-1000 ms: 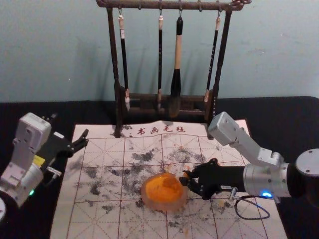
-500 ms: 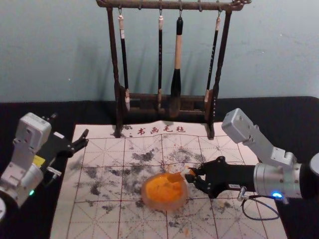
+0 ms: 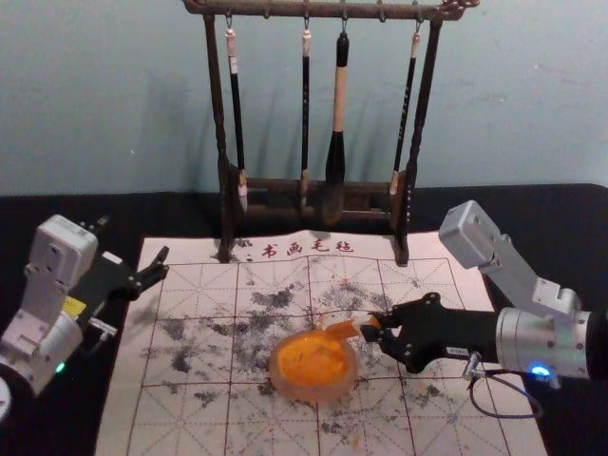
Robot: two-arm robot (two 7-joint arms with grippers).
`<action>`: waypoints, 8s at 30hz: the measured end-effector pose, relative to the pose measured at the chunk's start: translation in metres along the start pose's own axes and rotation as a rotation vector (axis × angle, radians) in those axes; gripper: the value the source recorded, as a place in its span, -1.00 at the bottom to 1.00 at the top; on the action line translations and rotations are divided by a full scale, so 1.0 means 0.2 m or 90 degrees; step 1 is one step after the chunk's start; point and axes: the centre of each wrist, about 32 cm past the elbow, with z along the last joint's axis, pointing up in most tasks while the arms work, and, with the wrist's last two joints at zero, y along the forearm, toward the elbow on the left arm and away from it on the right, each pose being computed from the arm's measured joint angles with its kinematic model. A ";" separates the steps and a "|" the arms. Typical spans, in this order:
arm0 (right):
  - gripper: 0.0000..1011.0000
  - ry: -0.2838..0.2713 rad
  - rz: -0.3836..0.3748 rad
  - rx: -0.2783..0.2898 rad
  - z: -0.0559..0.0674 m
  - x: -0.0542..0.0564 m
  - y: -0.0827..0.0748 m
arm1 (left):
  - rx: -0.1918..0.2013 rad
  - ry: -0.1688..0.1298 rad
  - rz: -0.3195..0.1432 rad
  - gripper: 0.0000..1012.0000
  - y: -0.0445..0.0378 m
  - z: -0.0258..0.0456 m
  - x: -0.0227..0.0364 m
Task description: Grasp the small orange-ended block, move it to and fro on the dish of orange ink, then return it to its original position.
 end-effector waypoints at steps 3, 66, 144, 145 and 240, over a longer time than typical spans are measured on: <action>-0.78 0.000 -0.009 0.005 0.01 0.00 -0.02 | 0.000 0.000 0.000 0.98 0.000 0.000 0.000; -0.78 0.090 -0.116 -0.028 -0.15 -0.03 -0.36 | 0.000 0.000 0.000 0.98 0.000 0.000 0.000; -0.78 0.030 -0.042 -0.180 0.09 0.18 -0.15 | 0.000 0.000 0.000 0.98 0.000 0.000 0.000; -0.78 0.030 -0.042 -0.180 0.09 0.18 -0.15 | 0.000 0.000 0.000 0.98 0.000 0.000 0.000; 0.98 0.056 -0.583 0.035 -0.31 -0.17 -0.01 | 0.000 0.000 0.000 0.98 0.000 0.000 0.000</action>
